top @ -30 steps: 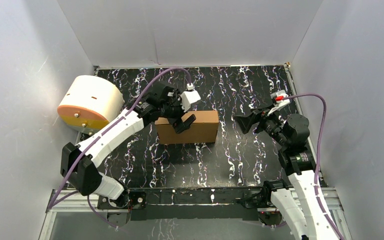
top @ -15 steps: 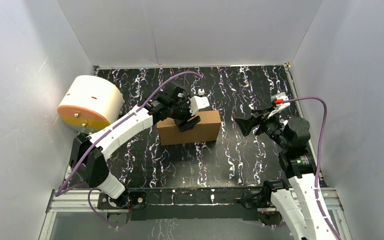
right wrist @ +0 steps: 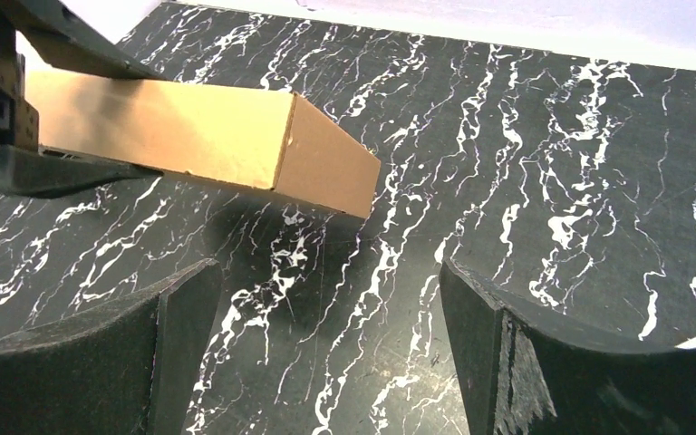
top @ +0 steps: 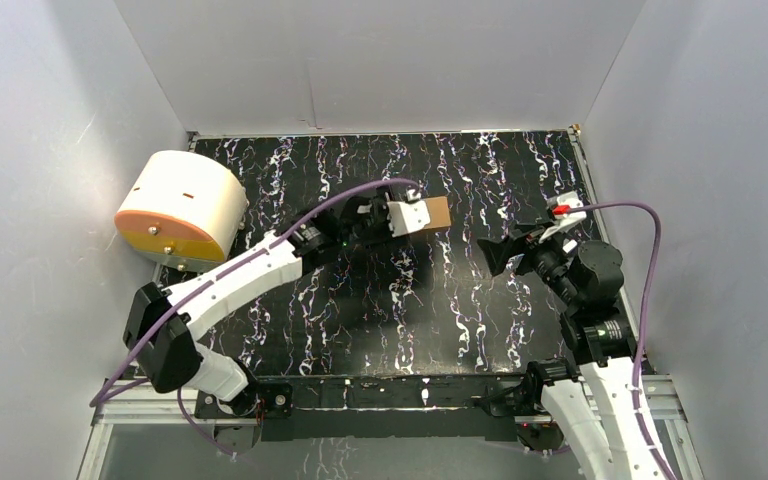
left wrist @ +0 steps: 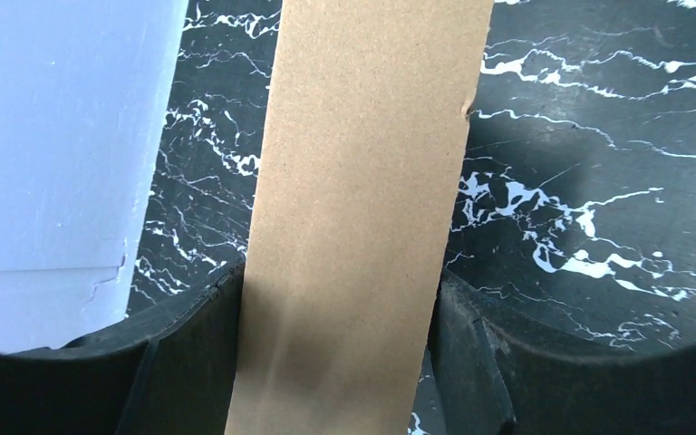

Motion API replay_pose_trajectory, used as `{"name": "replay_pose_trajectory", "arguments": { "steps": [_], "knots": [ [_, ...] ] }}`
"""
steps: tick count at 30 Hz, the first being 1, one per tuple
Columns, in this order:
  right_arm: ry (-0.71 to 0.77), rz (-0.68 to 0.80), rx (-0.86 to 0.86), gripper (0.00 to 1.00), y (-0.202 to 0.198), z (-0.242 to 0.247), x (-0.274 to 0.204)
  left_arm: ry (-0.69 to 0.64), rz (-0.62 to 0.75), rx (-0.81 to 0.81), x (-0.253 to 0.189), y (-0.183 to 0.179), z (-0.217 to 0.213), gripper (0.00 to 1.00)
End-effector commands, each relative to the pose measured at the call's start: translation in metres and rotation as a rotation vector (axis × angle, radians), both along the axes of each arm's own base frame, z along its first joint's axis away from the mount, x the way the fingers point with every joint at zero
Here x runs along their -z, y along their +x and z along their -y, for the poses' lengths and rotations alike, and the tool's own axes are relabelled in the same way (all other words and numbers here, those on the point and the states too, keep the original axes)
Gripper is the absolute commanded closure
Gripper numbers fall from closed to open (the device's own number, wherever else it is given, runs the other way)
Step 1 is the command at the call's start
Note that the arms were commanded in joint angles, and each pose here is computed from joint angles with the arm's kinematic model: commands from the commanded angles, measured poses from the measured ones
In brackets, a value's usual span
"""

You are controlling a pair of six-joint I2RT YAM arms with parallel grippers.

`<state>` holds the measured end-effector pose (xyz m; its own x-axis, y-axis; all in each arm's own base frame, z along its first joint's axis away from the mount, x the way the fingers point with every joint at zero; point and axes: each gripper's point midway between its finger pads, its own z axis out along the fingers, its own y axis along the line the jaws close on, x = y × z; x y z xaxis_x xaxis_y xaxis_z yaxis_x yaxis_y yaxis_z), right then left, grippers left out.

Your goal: Fold the paper box

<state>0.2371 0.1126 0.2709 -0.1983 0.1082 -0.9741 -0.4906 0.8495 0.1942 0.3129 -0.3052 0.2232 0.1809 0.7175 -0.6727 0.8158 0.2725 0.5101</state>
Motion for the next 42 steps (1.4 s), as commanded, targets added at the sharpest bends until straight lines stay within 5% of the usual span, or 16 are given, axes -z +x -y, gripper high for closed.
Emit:
{"name": "replay_pose_trajectory", "arguments": {
  "steps": [1, 7, 11, 15, 26, 34, 42],
  "knots": [
    [-0.028, 0.068, 0.039, 0.01, -0.001, 0.009, -0.010, -0.016, 0.183, -0.033, -0.008, 0.010, 0.003, 0.54],
    [-0.039, 0.083, 0.047, 0.02, -0.005, 0.011, -0.004, 0.057, 0.273, -0.038, 0.033, 0.000, 0.013, 0.55],
    [-0.038, 0.094, 0.046, 0.01, -0.006, 0.011, -0.003, 0.053, 0.344, -0.003, 0.053, -0.024, 0.022, 0.45],
    [-0.036, 0.113, 0.070, 0.01, -0.005, 0.015, -0.003, 0.038, 0.268, -0.029, 0.081, -0.041, 0.016, 0.33],
    [-0.039, 0.139, 0.122, 0.01, -0.006, 0.025, -0.003, 0.015, 0.035, -0.038, 0.139, -0.073, 0.009, 0.21],
    [-0.042, 0.141, 0.147, 0.01, -0.005, 0.029, -0.002, -0.037, -0.110, -0.013, 0.122, -0.093, 0.017, 0.12],
    [-0.052, 0.137, 0.167, 0.02, -0.003, 0.032, -0.001, -0.270, -0.193, -0.290, 0.072, -0.054, -0.004, 0.07]
  ]
}}
